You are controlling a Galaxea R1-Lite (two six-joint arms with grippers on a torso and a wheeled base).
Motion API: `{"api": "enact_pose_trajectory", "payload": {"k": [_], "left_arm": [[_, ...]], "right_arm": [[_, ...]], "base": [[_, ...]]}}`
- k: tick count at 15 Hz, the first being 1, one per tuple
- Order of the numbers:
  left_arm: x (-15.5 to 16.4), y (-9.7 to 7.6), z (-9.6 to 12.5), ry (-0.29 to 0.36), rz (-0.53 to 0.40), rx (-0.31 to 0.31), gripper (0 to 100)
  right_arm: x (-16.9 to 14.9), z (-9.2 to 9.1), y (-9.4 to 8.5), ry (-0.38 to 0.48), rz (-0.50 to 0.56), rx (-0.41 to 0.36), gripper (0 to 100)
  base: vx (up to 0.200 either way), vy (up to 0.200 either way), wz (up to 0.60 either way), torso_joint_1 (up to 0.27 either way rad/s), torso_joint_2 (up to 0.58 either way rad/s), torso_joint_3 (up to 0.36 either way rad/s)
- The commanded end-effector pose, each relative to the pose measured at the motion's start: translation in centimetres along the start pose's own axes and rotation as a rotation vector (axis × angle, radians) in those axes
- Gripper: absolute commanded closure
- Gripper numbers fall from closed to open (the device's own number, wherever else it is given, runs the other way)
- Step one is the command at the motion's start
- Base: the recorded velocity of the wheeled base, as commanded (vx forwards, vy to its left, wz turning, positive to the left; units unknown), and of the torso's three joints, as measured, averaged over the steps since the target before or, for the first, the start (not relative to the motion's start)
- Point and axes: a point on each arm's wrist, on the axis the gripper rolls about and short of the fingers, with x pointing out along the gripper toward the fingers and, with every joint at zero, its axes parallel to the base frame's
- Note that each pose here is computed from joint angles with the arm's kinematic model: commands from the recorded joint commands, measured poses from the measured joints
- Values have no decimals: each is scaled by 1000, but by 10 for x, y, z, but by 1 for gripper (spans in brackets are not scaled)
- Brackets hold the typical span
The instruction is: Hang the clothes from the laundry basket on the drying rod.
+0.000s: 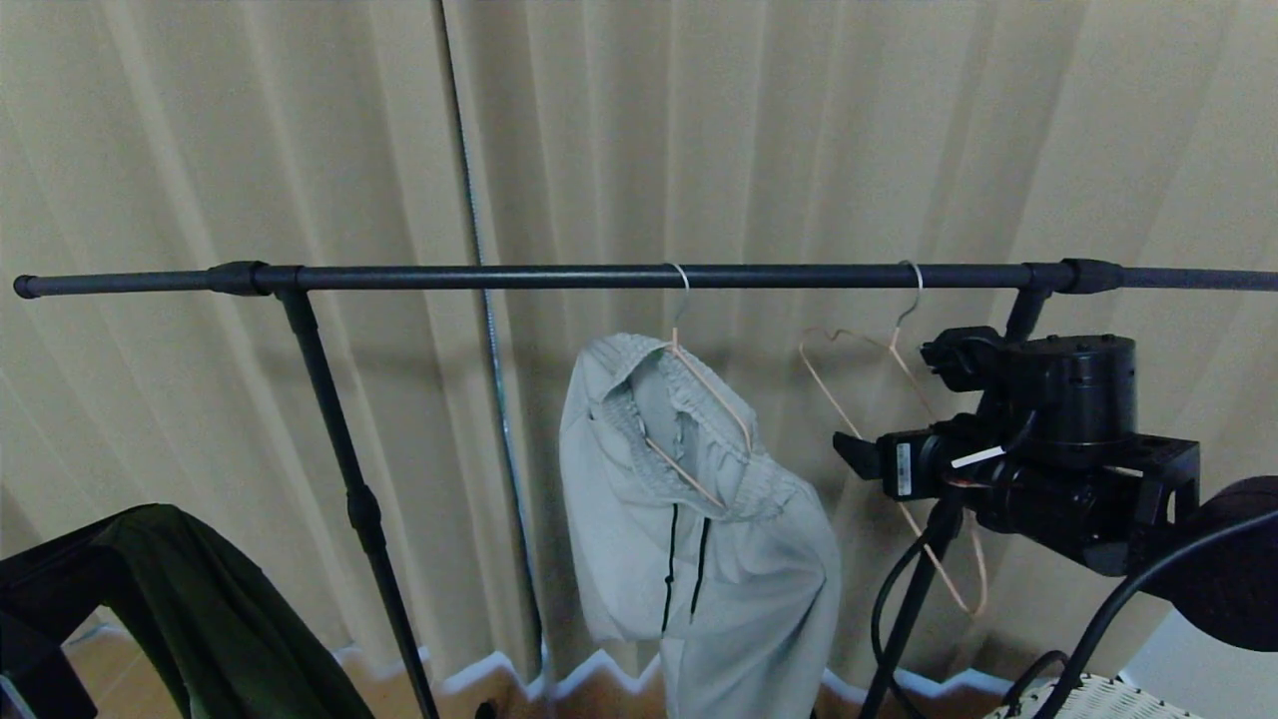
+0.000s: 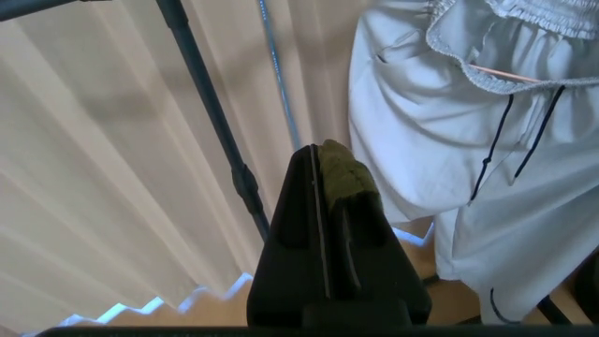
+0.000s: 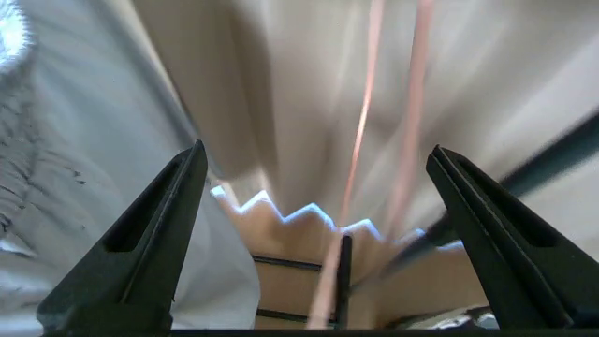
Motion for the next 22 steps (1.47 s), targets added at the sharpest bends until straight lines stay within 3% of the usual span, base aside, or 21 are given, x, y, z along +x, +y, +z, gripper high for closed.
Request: {"api": "enact_pose_trajectory", "payload": {"k": [1,11,17,18,22], "left_arm": [[0,0,0,-2,1,0,100],[-1,0,1,-7,5,0,100],[-1,0,1,-7,5,0,100],[-1,0,1,-7,5,0,100],[-1,0,1,-5,4,0,100]], "right_arm": [[2,3,-7,-4,-18,12,0],[0,3,-8,111,17,-13,0],[0,3,-8,115,22,-15,0],[0,3,-8,116,22,-15,100],[0,3,-10,118,15,-13,100]], "base": [[0,0,0,0,0,0],[0,0,0,0,0,0],[0,0,0,0,0,0],[0,0,0,0,0,0],[0,0,0,0,0,0]]}}
